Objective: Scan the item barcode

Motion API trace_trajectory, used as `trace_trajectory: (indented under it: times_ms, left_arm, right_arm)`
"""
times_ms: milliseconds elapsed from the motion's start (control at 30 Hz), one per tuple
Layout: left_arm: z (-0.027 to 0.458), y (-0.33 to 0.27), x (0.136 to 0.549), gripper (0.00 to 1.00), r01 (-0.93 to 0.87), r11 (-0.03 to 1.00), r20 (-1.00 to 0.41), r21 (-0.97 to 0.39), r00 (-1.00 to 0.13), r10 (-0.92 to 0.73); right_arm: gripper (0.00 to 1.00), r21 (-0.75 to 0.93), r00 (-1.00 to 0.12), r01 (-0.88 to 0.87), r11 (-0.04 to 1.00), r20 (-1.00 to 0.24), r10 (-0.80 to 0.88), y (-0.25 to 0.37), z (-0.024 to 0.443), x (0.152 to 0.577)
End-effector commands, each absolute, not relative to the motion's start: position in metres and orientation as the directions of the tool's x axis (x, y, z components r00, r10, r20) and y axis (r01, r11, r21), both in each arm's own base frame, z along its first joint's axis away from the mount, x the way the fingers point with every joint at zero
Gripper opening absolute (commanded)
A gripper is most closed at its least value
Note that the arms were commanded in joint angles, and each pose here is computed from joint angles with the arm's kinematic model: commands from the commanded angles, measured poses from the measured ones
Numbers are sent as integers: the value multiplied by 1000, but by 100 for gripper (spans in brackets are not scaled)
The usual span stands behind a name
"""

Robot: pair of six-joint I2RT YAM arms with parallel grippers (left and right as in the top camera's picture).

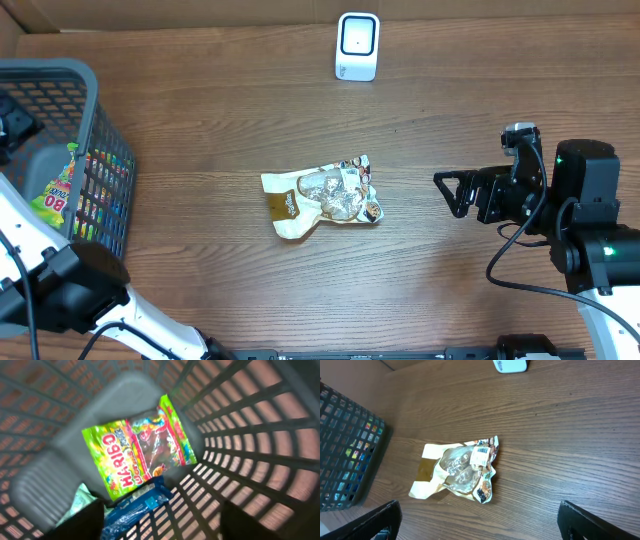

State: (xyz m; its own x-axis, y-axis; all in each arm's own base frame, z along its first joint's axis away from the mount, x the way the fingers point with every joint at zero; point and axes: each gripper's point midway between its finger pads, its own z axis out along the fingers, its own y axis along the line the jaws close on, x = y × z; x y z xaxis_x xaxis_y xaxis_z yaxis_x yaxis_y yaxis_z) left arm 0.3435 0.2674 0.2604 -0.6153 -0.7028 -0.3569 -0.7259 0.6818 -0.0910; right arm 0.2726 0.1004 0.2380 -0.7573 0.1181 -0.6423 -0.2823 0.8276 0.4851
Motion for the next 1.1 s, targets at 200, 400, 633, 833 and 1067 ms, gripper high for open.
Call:
trace_trajectory:
  times_ms: [200, 400, 633, 833, 1067]
  left_arm:
    - [149, 278, 350, 76, -810, 584, -175, -58, -568, -804]
    - [91, 286, 356, 77, -850, 523, -196, -64, -504, -841]
    - [34, 288, 360, 81, -846, 526, -248, -83, -494, -834]
    - [3, 283, 354, 84, -845, 527, -264, -89, -490, -831]
    - [-7, 272, 338, 4, -835, 548, -200, -58, -528, -826]
  right_arm:
    - [100, 483, -739, -303, 821, -663, 118, 102, 249, 274]
    - [99, 485, -745, -299, 822, -657, 117, 102, 248, 273]
    - [99, 483, -744, -297, 824, -658, 118, 102, 248, 273]
    - [99, 485, -746, -295, 823, -655, 118, 102, 247, 273]
    - [99, 487, -752, -291, 823, -649, 118, 102, 246, 272]
